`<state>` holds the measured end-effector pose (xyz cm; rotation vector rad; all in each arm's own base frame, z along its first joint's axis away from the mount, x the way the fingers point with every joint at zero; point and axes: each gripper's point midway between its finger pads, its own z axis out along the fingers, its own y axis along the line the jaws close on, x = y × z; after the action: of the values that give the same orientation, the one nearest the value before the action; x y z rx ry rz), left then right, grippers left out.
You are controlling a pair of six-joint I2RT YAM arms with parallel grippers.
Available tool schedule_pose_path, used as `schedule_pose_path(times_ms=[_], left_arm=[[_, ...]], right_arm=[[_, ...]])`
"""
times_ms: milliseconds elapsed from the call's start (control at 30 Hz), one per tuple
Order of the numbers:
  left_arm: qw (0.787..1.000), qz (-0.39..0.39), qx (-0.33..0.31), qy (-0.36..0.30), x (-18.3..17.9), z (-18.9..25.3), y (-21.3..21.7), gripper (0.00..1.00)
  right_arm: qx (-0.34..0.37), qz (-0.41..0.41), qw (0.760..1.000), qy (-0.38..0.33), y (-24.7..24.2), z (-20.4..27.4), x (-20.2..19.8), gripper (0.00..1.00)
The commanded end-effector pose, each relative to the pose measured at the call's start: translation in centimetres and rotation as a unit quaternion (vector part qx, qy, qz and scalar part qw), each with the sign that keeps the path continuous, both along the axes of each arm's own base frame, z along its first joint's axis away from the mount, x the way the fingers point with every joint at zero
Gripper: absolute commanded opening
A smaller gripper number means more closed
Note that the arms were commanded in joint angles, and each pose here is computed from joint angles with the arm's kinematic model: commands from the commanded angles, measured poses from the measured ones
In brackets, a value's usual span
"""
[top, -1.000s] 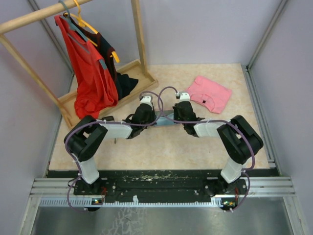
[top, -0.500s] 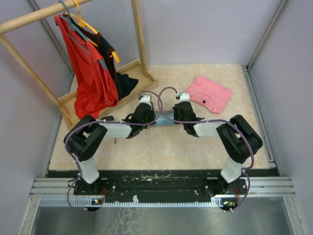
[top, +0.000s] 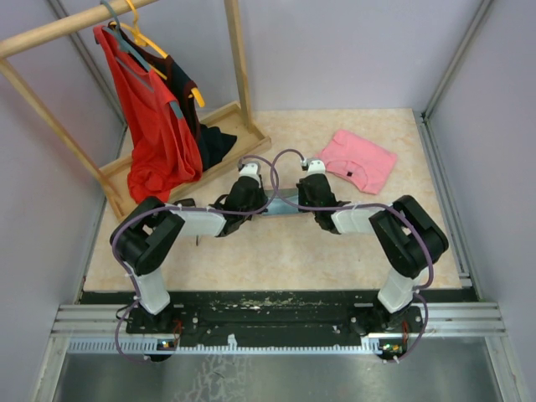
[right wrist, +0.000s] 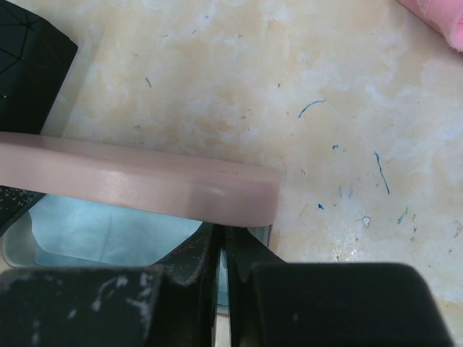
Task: Organize the sunglasses
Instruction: Place the glasses cleaning cloth in the sunglasses case.
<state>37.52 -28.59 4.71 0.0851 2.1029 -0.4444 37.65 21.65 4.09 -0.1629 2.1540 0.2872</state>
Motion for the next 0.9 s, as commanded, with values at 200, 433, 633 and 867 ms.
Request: schedule_pose_path(times_ms=[200,433,633,867], left_arm=[[1.000,0.007,-0.003,-0.020,0.5,1.1,0.5,0.32],[0.999,0.013,-0.012,-0.031,0.1,2.7,1.0,0.40],[0.999,0.026,-0.017,-0.039,-0.3,4.4,1.9,0.44],[0.999,0.024,-0.026,-0.040,-1.3,5.9,2.4,0.39]], right_arm=[[0.020,-0.001,0.999,-0.044,0.7,3.5,2.0,0.16],[0.021,-0.011,0.998,-0.062,-0.1,5.3,1.6,0.33],[0.010,-0.026,0.997,-0.074,-1.4,6.5,1.0,0.42],[0.024,-0.017,0.997,-0.077,-2.0,7.6,-0.7,0.43]])
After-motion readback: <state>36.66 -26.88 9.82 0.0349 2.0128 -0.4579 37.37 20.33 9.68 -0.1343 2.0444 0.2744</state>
